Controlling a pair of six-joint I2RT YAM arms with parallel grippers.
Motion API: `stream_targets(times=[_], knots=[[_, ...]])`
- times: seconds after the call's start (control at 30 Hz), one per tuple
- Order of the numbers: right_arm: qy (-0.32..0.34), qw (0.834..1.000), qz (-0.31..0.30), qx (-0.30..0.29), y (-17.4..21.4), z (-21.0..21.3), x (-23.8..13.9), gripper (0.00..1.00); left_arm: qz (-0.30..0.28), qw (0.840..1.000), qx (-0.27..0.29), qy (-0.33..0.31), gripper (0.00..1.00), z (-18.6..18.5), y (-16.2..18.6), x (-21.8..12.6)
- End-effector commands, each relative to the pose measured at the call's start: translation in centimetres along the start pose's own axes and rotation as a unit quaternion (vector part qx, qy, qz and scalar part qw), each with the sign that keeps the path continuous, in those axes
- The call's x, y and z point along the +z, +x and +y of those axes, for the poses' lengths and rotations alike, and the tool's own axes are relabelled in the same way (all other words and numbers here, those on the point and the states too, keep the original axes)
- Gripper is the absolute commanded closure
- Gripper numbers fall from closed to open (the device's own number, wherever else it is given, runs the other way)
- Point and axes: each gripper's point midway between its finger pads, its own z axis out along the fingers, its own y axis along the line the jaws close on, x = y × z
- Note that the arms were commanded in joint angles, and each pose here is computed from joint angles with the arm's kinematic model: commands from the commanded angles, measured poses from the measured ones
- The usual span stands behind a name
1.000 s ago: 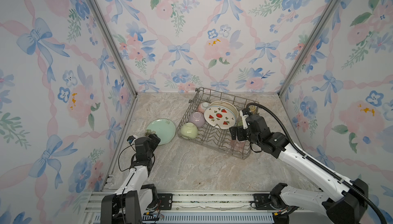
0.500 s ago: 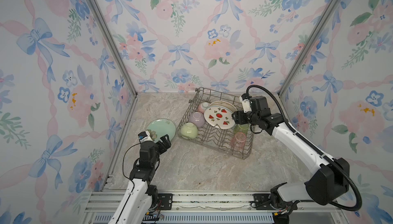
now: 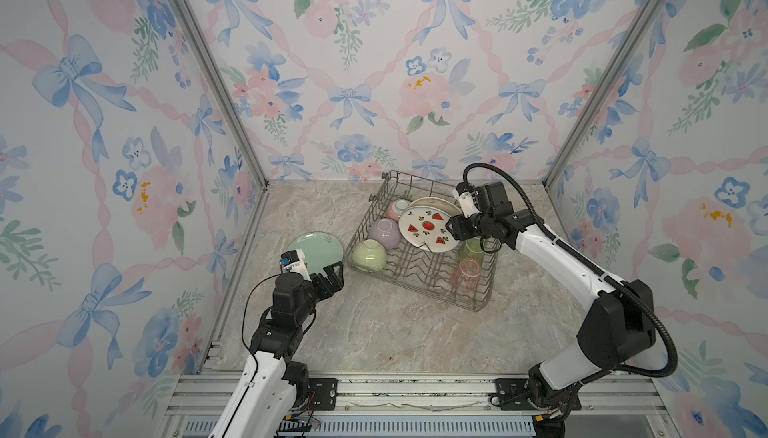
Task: Unload the mixed dishes from the dish rack
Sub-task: 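Open the left gripper and withdraw while the right gripper reaches to the watermelon plate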
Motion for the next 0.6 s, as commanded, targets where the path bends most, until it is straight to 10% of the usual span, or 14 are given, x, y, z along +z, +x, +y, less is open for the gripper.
stream_targets(times=[0.0,0.57], knots=[[0.01,1.0,0.013,-0.015,0.0,-0.6,0.3,0.44,0.014,1.0,0.008,0.019,0.02,-1.6,0.3,-0.2],[0.013,0.997,0.047,-0.061,0.0,-0.6,3.0,0.62,0.037,0.998,0.045,0.035,0.02,-5.3,1.3,0.4]])
